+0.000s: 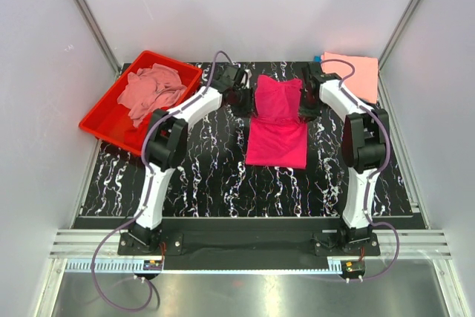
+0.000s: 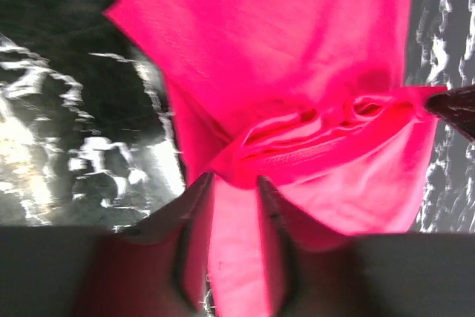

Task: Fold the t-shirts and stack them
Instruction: Fold the tshirt

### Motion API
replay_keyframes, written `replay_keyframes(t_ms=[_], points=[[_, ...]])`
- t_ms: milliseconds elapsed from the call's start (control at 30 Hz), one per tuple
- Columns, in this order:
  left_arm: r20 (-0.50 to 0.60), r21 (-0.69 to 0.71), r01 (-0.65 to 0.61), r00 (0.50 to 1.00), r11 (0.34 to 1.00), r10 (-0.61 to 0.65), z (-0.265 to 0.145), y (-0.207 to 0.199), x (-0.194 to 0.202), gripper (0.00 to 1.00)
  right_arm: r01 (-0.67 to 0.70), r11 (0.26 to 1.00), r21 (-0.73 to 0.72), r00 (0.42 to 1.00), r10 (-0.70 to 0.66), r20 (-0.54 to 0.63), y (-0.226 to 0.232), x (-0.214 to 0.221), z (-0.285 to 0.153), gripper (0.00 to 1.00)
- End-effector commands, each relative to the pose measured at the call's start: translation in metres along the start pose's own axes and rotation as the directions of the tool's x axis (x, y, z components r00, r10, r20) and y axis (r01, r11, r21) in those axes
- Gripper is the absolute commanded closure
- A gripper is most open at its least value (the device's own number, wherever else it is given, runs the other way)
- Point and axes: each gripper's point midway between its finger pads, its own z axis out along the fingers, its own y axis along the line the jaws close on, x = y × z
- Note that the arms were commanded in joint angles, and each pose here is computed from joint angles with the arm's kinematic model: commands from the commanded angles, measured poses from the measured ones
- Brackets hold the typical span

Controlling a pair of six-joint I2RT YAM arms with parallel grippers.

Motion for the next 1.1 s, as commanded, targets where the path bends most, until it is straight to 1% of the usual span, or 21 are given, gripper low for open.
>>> replay_keyframes(t_ms=[0,33,67,100,133,200,233,267,333,367,400,433,467,500,533,567,633,700,800,900,1067], points=[[0.071,-0.022,0.030,0.997,0.999,-0.029,-0.023,0.007,-0.031,0.51,0.032,0.999,-0.019,0.996,-0.030,0.088,0.006,-0.037,-0.022,0.72],[0.077,-0.047,0.029,0.997,0.998,-0.025,-0.026,0.015,-0.027,0.43,0.028,0.999,-0.016,0.995,-0.026,0.099,0.005,-0.041,-0.027,0.68],[0.145,-0.051,0.010,0.989,0.999,-0.003,-0.050,0.009,-0.041,0.38,0.021,1.000,-0.013,0.994,-0.020,0.106,0.004,-0.044,-0.033,0.65],[0.203,-0.048,-0.001,0.979,0.999,0.011,-0.059,0.007,-0.051,0.34,0.019,1.000,-0.019,0.992,-0.017,0.124,0.005,-0.049,-0.044,0.63],[0.196,-0.069,-0.006,0.980,0.998,0.019,-0.059,0.015,-0.040,0.31,0.017,0.999,-0.034,0.992,-0.013,0.129,0.007,-0.049,-0.049,0.61],[0.229,-0.044,-0.037,0.972,0.998,0.047,-0.080,0.001,-0.041,0.31,0.018,0.996,-0.092,0.994,-0.007,0.113,0.014,-0.039,-0.058,0.59],[0.227,-0.046,-0.048,0.972,0.998,0.057,-0.083,0.000,-0.038,0.31,0.009,0.996,-0.093,0.995,0.001,0.105,0.013,-0.035,-0.058,0.59],[0.196,-0.051,-0.053,0.979,0.997,0.063,-0.079,0.002,-0.022,0.32,0.008,0.993,-0.116,0.996,0.002,0.084,0.016,-0.028,-0.058,0.59],[0.190,-0.009,-0.095,0.977,0.995,0.095,-0.085,-0.009,-0.011,0.33,0.011,0.990,-0.138,0.999,-0.004,0.049,0.016,-0.011,-0.057,0.62],[0.144,-0.002,-0.101,0.984,0.995,0.101,-0.076,-0.004,0.011,0.34,0.019,0.990,-0.143,0.999,-0.013,0.043,0.015,-0.006,-0.056,0.63],[0.180,0.048,-0.140,0.975,0.989,0.129,-0.078,-0.015,0.009,0.37,0.029,0.986,-0.164,0.999,-0.026,0.024,0.016,0.003,-0.054,0.69],[0.173,0.083,-0.154,0.975,0.985,0.138,-0.075,-0.019,0.016,0.39,0.039,0.984,-0.176,0.999,-0.038,0.013,0.017,0.008,-0.054,0.71],[0.147,0.130,-0.166,0.978,0.978,0.147,-0.069,-0.025,0.025,0.42,0.047,0.982,-0.181,0.999,-0.048,0.003,0.017,0.011,-0.052,0.72],[0.133,0.141,-0.171,0.979,0.975,0.152,-0.067,-0.028,0.026,0.44,0.047,0.981,-0.188,0.998,-0.053,-0.027,0.018,0.018,-0.048,0.72],[0.091,0.131,-0.161,0.984,0.978,0.150,-0.053,-0.021,0.033,0.47,0.042,0.981,-0.192,0.998,-0.051,-0.042,0.018,0.021,-0.045,0.73],[0.069,0.132,-0.156,0.987,0.979,0.148,-0.048,-0.022,0.035,0.55,0.027,0.981,-0.190,0.997,-0.040,-0.063,0.018,0.025,-0.040,0.73],[0.050,0.137,-0.153,0.988,0.979,0.147,-0.043,-0.023,0.036,0.57,0.016,0.979,-0.201,0.998,-0.028,-0.057,0.021,0.025,-0.036,0.74],[0.059,0.128,-0.149,0.988,0.981,0.142,-0.035,-0.019,0.039,0.61,0.002,0.977,-0.213,0.999,-0.013,-0.050,0.023,0.024,-0.030,0.74],[0.052,0.132,-0.136,0.990,0.982,0.130,-0.024,-0.018,0.041,0.61,0.000,0.977,-0.215,0.999,-0.010,-0.050,0.025,0.021,-0.020,0.75],[0.074,0.141,-0.137,0.989,0.980,0.128,-0.015,-0.021,0.029,0.60,-0.003,0.979,-0.204,0.999,-0.007,-0.048,0.023,0.014,-0.009,0.76],[0.145,0.151,-0.157,0.980,0.976,0.136,-0.009,-0.035,-0.005,0.59,-0.001,0.983,-0.184,1.000,-0.003,-0.019,0.017,-0.005,0.004,0.78]])
